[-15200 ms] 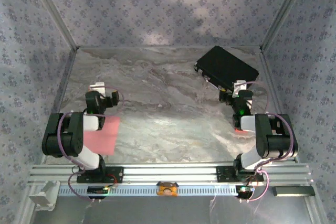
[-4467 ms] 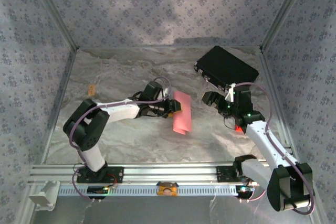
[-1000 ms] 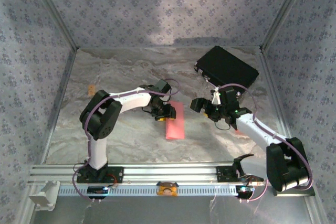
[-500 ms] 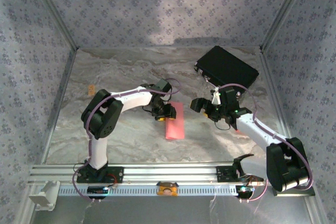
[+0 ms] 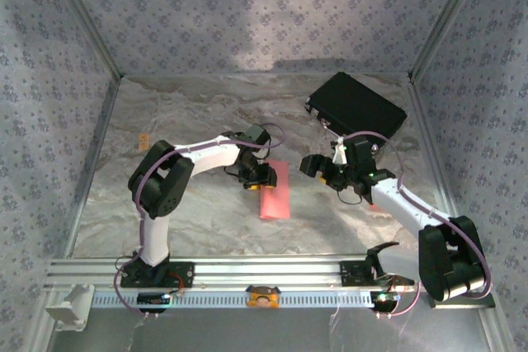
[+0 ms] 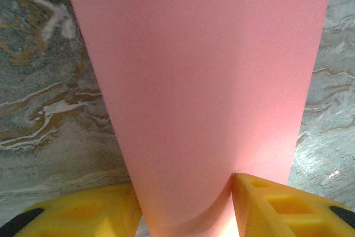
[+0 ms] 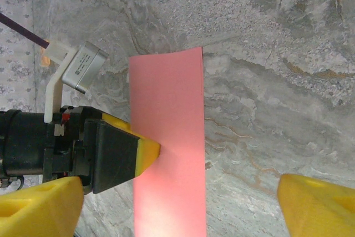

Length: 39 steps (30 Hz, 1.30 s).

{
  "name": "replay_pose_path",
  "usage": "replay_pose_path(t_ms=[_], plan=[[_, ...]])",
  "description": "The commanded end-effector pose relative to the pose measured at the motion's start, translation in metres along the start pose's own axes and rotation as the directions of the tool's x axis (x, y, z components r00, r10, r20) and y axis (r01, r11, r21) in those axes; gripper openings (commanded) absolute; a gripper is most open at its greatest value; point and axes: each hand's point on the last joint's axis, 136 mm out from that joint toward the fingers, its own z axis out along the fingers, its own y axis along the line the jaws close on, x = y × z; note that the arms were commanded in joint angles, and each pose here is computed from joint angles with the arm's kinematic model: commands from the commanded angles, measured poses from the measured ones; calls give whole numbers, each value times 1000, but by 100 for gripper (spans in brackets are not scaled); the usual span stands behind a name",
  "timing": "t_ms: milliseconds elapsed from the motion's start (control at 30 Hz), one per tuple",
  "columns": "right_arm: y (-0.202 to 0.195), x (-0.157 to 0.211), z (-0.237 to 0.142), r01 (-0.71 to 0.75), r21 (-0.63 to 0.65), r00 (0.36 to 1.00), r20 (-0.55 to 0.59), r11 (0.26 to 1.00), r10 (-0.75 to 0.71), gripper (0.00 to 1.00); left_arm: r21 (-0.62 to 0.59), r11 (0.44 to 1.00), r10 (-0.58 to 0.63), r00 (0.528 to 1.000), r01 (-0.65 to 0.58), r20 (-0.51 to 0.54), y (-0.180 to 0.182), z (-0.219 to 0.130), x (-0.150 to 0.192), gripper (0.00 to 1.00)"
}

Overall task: Fold a paper plane with a square sheet of paper (pick it up from the middle)
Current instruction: First fold the square sheet of paper in half at the center of the table, then hold the square sheet of paper at the center of the table.

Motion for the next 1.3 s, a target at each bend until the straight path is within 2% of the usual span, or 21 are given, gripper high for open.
replay_pose_path(t_ms=[0,200,300,400,467,1000,1167,1267], plan=[[8,0,4,13,-24,1000,-23,1000,-13,81,-162,987,3,999,-10,-45,46,48,12,49],[6,10,24,2,-20,996,-94,1000,-4,46,-171,985,10,999,-17,-46,48,49,12,49],[8,17,39,1,-28,989,-150,1000,-5,26,-172,985,7,999,-15,-47,49,50,13,49],[6,25,54,-13,-18,978,-208,1000,8,9,-172,985,6,999,-14,-47,49,51,14,49],[10,29,62,-11,-30,974,-229,999,4,2,-176,984,4,999,-13,-47,50,51,13,49],[14,53,98,17,0,950,-311,1000,-16,0,-184,983,-5,999,-5,-51,52,55,14,49],[8,60,105,14,13,941,-339,1000,-9,0,-185,983,-7,998,-3,-55,54,56,16,49],[-5,67,104,26,62,932,-361,998,-1,0,-184,983,-6,998,-4,-56,54,56,16,49]])
